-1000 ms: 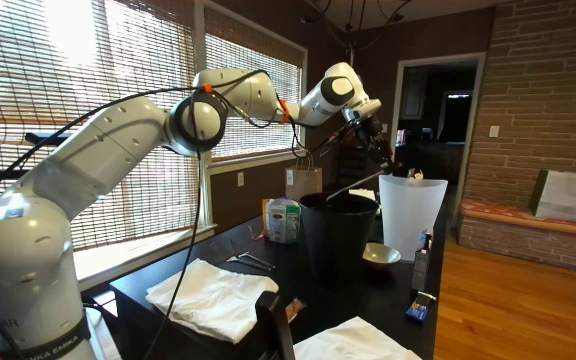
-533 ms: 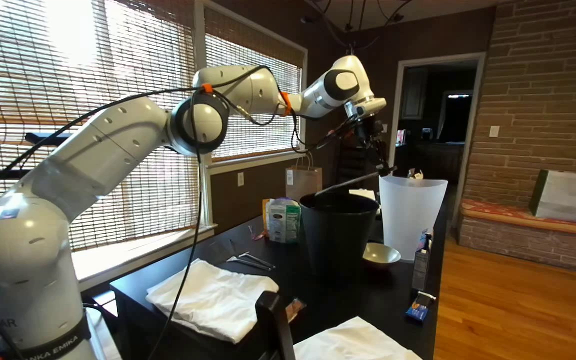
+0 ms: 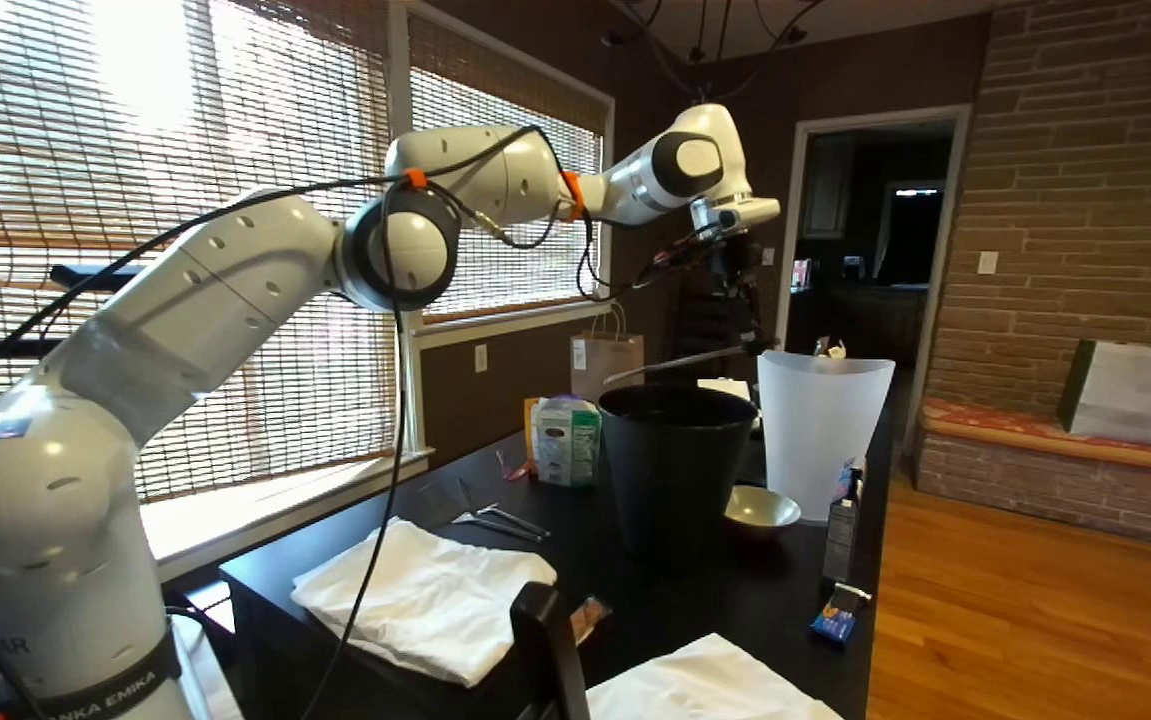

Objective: Pick up the wooden spoon from the black bucket and place it on the table

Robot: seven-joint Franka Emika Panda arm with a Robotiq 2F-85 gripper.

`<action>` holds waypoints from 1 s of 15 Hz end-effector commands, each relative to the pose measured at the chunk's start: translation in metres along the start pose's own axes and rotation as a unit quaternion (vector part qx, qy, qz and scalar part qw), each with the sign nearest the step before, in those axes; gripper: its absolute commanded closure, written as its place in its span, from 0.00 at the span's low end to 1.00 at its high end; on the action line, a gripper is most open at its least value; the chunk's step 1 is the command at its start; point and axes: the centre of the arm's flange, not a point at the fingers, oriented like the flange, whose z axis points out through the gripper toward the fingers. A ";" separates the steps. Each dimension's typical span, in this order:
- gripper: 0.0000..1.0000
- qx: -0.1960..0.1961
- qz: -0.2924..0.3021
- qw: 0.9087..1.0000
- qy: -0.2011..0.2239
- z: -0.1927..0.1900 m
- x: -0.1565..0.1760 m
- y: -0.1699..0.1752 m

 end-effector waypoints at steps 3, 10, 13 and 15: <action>0.93 0.001 -0.032 0.999 -0.033 -0.008 0.011 0.007; 0.93 0.018 -0.079 0.995 -0.062 -0.019 -0.008 0.036; 0.93 0.031 -0.098 0.992 -0.077 -0.022 -0.024 0.045; 0.93 0.033 -0.108 0.989 -0.094 -0.024 -0.023 0.054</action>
